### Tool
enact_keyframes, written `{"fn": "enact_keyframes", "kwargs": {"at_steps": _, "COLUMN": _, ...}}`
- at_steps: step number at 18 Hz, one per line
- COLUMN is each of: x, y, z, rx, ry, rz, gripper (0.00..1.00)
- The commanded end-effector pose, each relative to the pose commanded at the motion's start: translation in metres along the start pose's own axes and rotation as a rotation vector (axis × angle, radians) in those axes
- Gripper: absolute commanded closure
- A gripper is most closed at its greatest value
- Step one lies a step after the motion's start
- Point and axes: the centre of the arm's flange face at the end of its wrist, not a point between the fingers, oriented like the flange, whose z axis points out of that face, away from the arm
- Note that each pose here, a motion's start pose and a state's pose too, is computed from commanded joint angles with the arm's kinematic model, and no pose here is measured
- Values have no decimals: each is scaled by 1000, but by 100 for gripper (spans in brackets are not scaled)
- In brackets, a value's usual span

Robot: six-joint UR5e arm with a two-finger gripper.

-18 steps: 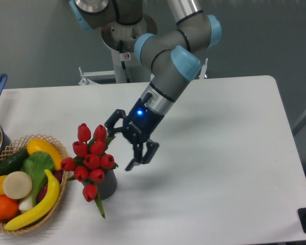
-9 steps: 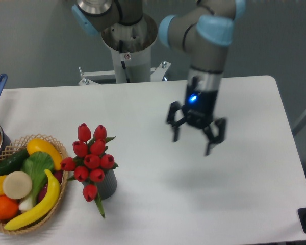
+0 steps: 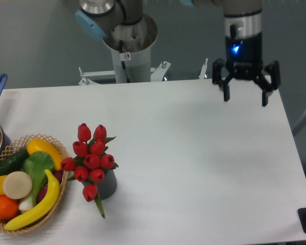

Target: Insert the flowers into the vase

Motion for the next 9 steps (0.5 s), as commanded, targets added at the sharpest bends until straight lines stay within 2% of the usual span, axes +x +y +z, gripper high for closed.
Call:
{"fn": "enact_keyframes", "kwargs": {"at_steps": 5, "x": 6, "y": 50, "z": -19, "rx": -23, "ry": 77, "rz": 169, "gripper": 0}}
{"fn": "enact_keyframes", "kwargs": {"at_steps": 9, "x": 10, "y": 67, "z": -25, "rx": -26, "ry": 104, "rz": 204, "gripper": 0}}
